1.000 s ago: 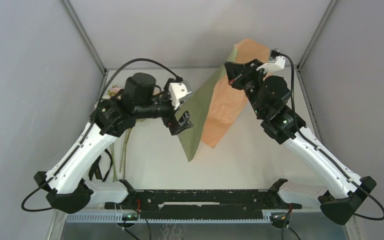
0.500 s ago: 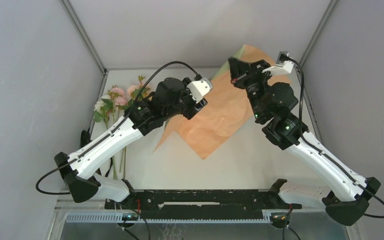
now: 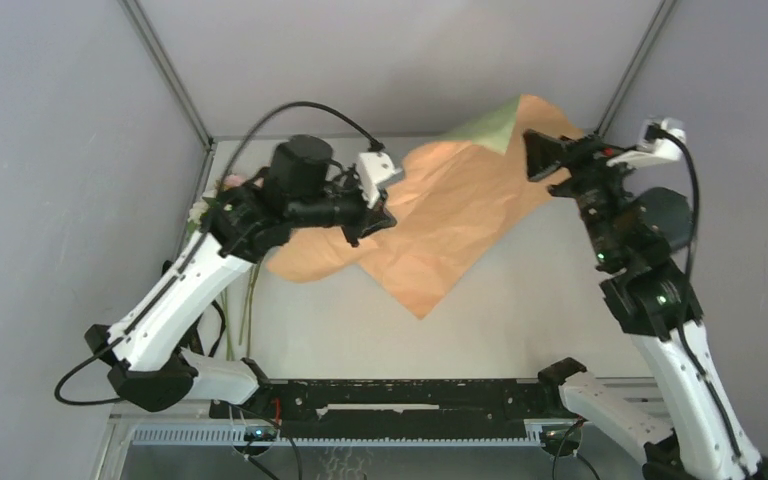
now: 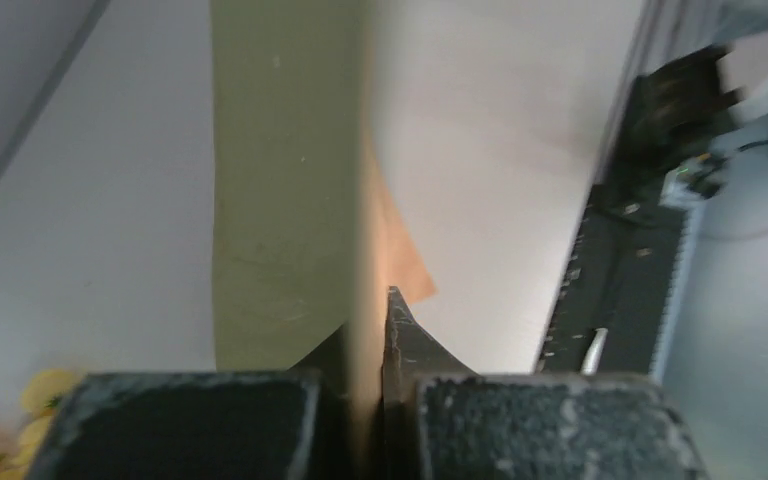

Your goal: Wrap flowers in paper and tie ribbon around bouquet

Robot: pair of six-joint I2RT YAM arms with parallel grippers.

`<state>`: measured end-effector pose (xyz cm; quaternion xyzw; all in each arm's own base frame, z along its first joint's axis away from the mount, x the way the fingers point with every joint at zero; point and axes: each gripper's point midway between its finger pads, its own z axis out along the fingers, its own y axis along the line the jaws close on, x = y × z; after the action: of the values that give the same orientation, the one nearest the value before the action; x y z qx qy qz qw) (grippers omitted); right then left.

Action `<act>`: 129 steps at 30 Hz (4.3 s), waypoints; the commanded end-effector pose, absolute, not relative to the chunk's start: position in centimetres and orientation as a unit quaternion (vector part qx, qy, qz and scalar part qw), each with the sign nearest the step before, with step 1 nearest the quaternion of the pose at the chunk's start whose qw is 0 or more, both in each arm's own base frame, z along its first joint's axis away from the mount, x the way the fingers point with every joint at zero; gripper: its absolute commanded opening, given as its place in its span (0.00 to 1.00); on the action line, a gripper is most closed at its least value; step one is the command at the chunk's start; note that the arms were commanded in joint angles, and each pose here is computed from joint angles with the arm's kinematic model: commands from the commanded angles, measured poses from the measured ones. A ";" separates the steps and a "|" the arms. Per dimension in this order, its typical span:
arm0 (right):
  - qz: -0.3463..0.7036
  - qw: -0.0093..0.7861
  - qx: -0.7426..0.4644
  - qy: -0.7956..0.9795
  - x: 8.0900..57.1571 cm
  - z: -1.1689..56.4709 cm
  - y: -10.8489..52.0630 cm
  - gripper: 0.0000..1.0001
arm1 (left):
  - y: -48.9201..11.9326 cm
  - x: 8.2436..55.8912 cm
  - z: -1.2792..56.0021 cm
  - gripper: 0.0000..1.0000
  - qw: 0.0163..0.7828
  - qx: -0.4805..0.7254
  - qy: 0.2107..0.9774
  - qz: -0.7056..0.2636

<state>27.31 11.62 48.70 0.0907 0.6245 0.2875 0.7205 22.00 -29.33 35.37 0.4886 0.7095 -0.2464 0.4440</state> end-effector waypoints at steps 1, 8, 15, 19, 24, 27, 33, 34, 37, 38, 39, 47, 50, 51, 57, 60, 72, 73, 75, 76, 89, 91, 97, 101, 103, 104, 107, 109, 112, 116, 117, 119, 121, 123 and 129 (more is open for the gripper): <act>0.229 0.685 0.042 0.691 24.9 44.6 8.6 0.84 | -27.7 19.6 41.2 0.00 0.431 0.437 0.684 -0.395; 0.189 0.565 0.057 0.801 26.7 36.1 5.8 0.93 | -25.8 30.7 33.7 0.00 0.346 0.326 0.794 -0.378; 0.161 0.482 0.136 0.850 29.6 26.3 2.6 0.92 | -23.6 38.0 22.1 0.00 0.235 0.304 0.875 -0.295; 0.143 0.448 0.175 0.865 30.9 21.4 0.9 0.90 | -23.3 41.5 18.2 0.00 0.223 0.286 0.892 -0.271; 0.125 0.412 0.196 0.881 33.1 17.5 -0.1 0.87 | -23.3 45.6 14.8 0.00 0.232 0.268 0.904 -0.238; 0.125 0.392 0.202 0.889 34.1 15.7 -0.2 0.84 | -23.2 47.9 12.3 0.00 0.234 0.235 0.916 -0.226; 0.103 0.377 0.223 0.893 34.8 13.9 -1.2 0.79 | -23.5 50.9 9.3 0.00 0.244 0.182 0.928 -0.214; 0.099 0.376 0.225 0.893 34.8 13.8 -1.3 0.79 | -23.7 51.5 9.3 0.00 0.250 0.175 0.928 -0.215; 0.088 0.373 0.229 0.895 34.7 13.5 -1.7 0.78 | -24.1 52.7 8.6 0.00 0.256 0.151 0.930 -0.218; 0.086 0.369 0.229 0.897 34.6 13.3 -1.7 0.77 | -24.3 52.9 8.4 0.00 0.258 0.146 0.929 -0.220; 0.085 0.366 0.229 0.898 34.5 13.1 -1.6 0.76 | -24.5 53.1 8.2 0.00 0.259 0.144 0.929 -0.222; 0.100 0.342 0.187 0.916 34.4 11.9 2.0 0.74 | -25.6 53.6 7.4 0.00 0.277 0.154 0.927 -0.201; 0.103 0.343 0.181 0.916 34.5 11.9 2.8 0.74 | -25.6 53.9 7.7 0.00 0.283 0.137 0.928 -0.200; 0.108 0.342 0.169 0.918 34.5 11.9 3.7 0.74 | -25.7 54.0 7.9 0.00 0.283 0.128 0.929 -0.203; 0.110 0.335 0.152 0.923 33.9 11.8 5.0 0.74 | -26.8 54.0 8.3 0.00 0.284 0.078 0.929 -0.222; 0.110 0.335 0.145 0.924 33.5 12.1 5.4 0.74 | -27.8 53.5 9.0 0.00 0.284 0.062 0.925 -0.244; 0.122 0.294 0.115 0.941 33.0 9.8 8.1 0.69 | -27.1 54.2 8.9 0.08 0.328 0.161 0.916 -0.166; 0.124 0.289 0.110 0.943 33.0 9.4 8.6 0.68 | -27.0 54.0 8.3 0.17 0.322 0.165 0.918 -0.163; 0.127 0.282 0.106 0.945 33.1 8.8 9.2 0.68 | -26.8 53.7 7.8 0.45 0.313 0.171 0.921 -0.158; 0.128 0.279 0.105 0.946 33.2 8.4 9.5 0.67 | -26.6 53.7 8.1 0.53 0.316 0.172 0.921 -0.151; 0.075 0.263 0.087 0.958 30.9 7.7 10.3 0.59 | -19.5 48.8 19.3 0.73 0.400 0.235 0.886 -0.003; 0.087 0.250 0.081 0.961 30.1 7.1 11.2 0.57 | -19.9 44.6 17.0 0.69 0.361 0.276 0.890 -0.017; 0.083 0.202 0.079 0.973 29.3 4.1 12.1 0.54 | -21.3 33.8 7.9 0.54 0.239 0.382 0.892 -0.034; 0.097 0.188 0.079 0.974 29.5 3.0 12.7 0.54 | -20.5 32.9 4.8 0.51 0.208 0.394 0.895 -0.005; 0.095 0.185 0.080 0.975 29.5 2.7 12.6 0.54 | -19.9 33.6 4.4 0.49 0.208 0.392 0.896 0.019; 0.094 0.183 0.081 0.975 29.5 2.6 12.5 0.54 | -19.7 33.8 4.4 0.49 0.208 0.391 0.896 0.027; 0.087 0.189 0.080 0.975 29.4 3.1 12.1 0.53 | -19.5 33.7 6.1 0.49 0.217 0.390 0.895 0.024; 0.086 0.203 0.076 0.972 29.5 4.0 11.9 0.53 | -19.3 33.5 8.4 0.52 0.233 0.384 0.894 0.000; 0.097 0.232 0.070 0.965 29.8 6.1 12.0 0.53 | -17.8 33.0 12.5 0.63 0.262 0.354 0.897 -0.045; 0.122 0.283 0.059 0.949 29.9 9.7 12.7 0.54 | -11.6 33.6 16.8 0.71 0.313 0.259 0.912 -0.062; 0.116 0.300 0.062 0.945 30.0 10.5 12.4 0.54 | -9.0 34.0 17.5 0.71 0.327 0.220 0.918 -0.050; 0.116 0.324 0.065 0.937 29.9 12.0 12.4 0.52 | -3.4 34.8 18.7 0.70 0.366 0.129 0.921 -0.014; 0.113 0.345 0.069 0.929 29.9 13.2 12.3 0.51 | 2.5 35.0 18.5 0.67 0.390 0.041 0.920 0.016; 0.116 0.356 0.072 0.925 29.9 13.8 12.5 0.50 | 7.8 34.3 17.2 0.58 0.382 -0.036 0.922 0.050; 0.131 0.359 0.072 0.921 29.8 14.1 13.6 0.49 | 17.3 33.0 11.2 0.47 0.305 -0.173 0.933 0.081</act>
<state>29.19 12.97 13.09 0.0582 0.9309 0.1226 0.3390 33.31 14.13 15.49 -0.1122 0.9259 0.0855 0.3503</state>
